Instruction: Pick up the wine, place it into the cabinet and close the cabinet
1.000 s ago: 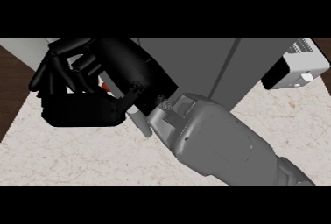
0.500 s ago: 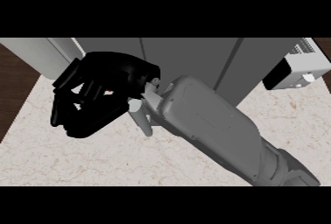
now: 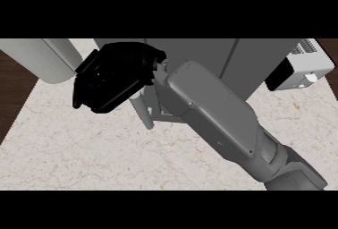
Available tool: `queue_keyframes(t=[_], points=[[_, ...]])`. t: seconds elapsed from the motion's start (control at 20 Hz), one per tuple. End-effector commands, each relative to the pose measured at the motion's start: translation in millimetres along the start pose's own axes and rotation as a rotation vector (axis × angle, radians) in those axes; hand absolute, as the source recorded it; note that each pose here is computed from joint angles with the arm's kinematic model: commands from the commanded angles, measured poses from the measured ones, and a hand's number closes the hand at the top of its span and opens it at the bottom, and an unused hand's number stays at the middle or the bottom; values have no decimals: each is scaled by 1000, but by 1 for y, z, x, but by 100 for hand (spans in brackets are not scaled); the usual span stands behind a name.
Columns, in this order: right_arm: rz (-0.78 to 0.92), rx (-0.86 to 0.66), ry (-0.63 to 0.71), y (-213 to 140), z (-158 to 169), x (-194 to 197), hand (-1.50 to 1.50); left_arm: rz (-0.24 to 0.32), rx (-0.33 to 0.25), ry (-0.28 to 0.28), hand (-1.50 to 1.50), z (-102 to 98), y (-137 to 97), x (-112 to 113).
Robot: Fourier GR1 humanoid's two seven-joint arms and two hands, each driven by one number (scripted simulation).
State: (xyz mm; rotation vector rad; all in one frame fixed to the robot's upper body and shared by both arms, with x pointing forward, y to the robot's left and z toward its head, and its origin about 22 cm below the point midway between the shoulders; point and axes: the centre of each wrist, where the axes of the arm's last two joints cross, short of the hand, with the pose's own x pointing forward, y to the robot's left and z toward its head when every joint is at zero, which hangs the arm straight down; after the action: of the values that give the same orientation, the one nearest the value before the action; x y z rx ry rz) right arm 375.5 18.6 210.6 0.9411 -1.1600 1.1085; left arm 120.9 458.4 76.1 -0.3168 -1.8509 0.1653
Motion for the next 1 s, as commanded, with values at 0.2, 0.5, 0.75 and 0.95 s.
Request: queue_keyframes(t=[0.2, 0.5, 0.75, 0.95], points=[[-84, -21, -53, -34, 5, -7, 150, 24, -19, -47, -150, 3, 0, 3], [-108, -122, -97, -67, 42, -22, 150, 12, -23, -34, -150, 6, 10, 6], [-54, -327, -141, -82, 64, -9, 150, 13, -19, -43, -150, -2, 6, 7], [-35, -379, -182, -86, 73, -5, 150, -8, -40, -20, -150, -8, 6, 11]])
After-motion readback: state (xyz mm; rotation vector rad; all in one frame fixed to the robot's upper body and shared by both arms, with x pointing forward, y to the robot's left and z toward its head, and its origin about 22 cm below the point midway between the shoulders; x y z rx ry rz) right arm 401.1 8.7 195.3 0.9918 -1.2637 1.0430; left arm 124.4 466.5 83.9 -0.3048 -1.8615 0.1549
